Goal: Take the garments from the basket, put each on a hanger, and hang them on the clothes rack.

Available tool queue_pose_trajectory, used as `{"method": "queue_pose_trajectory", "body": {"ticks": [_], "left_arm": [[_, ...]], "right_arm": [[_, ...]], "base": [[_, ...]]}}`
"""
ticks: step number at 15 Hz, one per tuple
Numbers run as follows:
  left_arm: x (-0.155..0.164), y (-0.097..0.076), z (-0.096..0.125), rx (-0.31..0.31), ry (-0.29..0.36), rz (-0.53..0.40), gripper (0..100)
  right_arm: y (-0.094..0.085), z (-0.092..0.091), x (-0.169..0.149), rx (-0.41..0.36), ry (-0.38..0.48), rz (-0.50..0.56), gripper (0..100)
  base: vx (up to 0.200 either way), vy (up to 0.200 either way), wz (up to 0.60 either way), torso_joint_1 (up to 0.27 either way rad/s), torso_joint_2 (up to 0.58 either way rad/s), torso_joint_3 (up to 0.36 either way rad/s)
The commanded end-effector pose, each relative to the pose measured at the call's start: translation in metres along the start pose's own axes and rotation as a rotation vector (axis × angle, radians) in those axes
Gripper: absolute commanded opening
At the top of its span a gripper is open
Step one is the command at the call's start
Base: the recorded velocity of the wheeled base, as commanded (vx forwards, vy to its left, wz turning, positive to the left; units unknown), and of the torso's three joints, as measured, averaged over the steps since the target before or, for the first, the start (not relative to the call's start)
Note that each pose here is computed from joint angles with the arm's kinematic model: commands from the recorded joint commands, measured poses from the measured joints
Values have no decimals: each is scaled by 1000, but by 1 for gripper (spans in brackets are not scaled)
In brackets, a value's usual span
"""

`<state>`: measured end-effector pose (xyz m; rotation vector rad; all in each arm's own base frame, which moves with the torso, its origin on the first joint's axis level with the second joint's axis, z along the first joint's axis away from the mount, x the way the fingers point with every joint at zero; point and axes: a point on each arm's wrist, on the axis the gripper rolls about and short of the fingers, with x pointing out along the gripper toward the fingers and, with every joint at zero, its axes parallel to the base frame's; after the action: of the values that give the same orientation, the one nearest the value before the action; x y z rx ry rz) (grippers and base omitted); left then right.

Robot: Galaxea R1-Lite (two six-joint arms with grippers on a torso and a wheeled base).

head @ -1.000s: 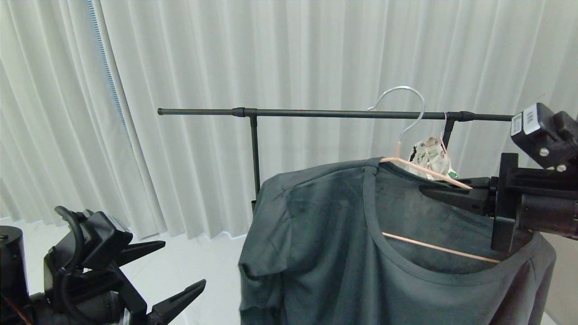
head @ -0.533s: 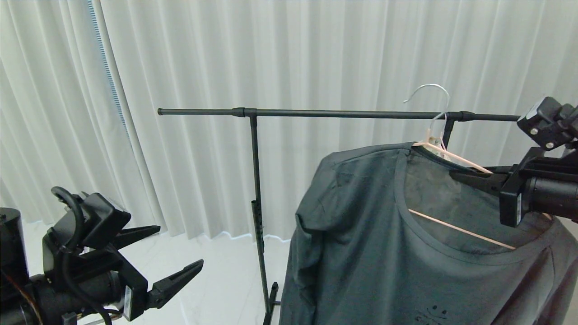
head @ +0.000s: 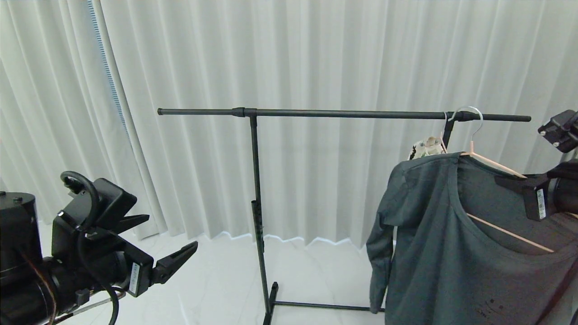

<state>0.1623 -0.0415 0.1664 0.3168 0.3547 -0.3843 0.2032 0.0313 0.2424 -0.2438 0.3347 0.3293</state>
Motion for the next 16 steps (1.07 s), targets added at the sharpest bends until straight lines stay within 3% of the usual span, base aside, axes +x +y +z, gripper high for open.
{"method": "queue_pose_trajectory", "body": {"ticks": [1,4,16], "left_arm": [[1,0,1,0,0,0,100],[1,0,1,-7,-2,-1,100],[1,-1,1,0,-4,-5,100]], "right_arm": [[-2,-1,3,34,6,-6,0],[-3,1,5,56,-12,-11,0],[-1,6,23,72,-76,5,0]], "base": [[0,0,0,0,0,0],[0,0,0,0,0,0],[200,0,0,3,1,1]]}}
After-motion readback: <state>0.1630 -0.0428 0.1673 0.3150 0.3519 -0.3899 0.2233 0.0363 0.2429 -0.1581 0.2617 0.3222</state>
